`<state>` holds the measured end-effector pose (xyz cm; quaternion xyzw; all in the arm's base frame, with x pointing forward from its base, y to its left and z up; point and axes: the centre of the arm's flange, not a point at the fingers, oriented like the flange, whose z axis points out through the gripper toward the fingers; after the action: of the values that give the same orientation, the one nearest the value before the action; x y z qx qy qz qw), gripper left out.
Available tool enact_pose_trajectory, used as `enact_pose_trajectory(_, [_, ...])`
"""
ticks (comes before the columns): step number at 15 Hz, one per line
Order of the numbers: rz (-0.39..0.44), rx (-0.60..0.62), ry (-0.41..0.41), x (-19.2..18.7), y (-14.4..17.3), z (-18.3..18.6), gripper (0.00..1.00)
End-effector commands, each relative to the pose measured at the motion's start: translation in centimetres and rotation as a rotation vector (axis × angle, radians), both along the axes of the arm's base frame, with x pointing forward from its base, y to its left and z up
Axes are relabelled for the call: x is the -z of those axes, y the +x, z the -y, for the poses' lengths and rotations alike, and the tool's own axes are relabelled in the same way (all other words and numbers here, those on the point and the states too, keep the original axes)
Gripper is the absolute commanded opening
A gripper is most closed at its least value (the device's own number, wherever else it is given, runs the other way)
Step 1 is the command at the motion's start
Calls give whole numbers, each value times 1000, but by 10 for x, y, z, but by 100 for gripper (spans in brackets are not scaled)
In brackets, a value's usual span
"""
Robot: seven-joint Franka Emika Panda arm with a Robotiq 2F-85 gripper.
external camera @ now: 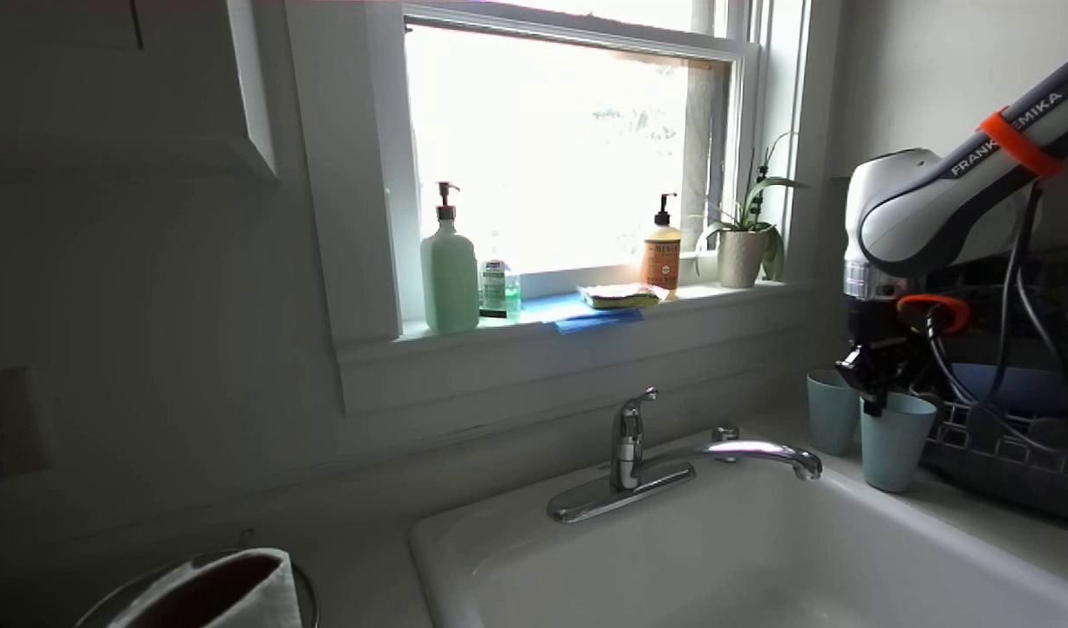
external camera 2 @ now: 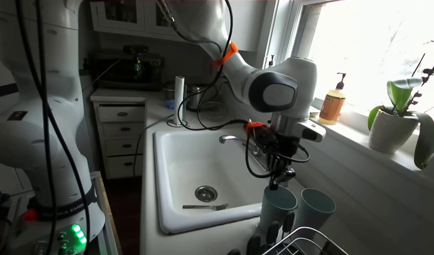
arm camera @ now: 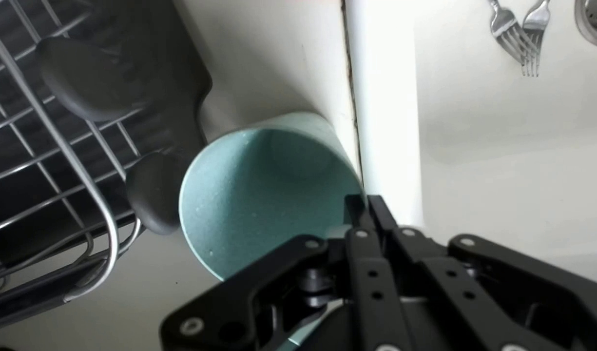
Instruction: Rearrange the cups and move it to the left of the sink
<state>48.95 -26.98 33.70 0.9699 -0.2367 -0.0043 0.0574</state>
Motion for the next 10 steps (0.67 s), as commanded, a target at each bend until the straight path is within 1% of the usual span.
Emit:
enact_pose_trajectory(1, [25, 25, 10, 1, 5, 3, 17])
enact_pose_trajectory(2, [21, 25, 12, 0, 5, 3, 31])
enact_pose_trajectory(4, [27, 22, 10, -4, 5, 4, 42])
enact_pose_trajectory(6, [47, 14, -2, -14, 7, 7, 56])
enact_pose_trajectory(10, [115, 14, -27, -49, 13, 21, 84])
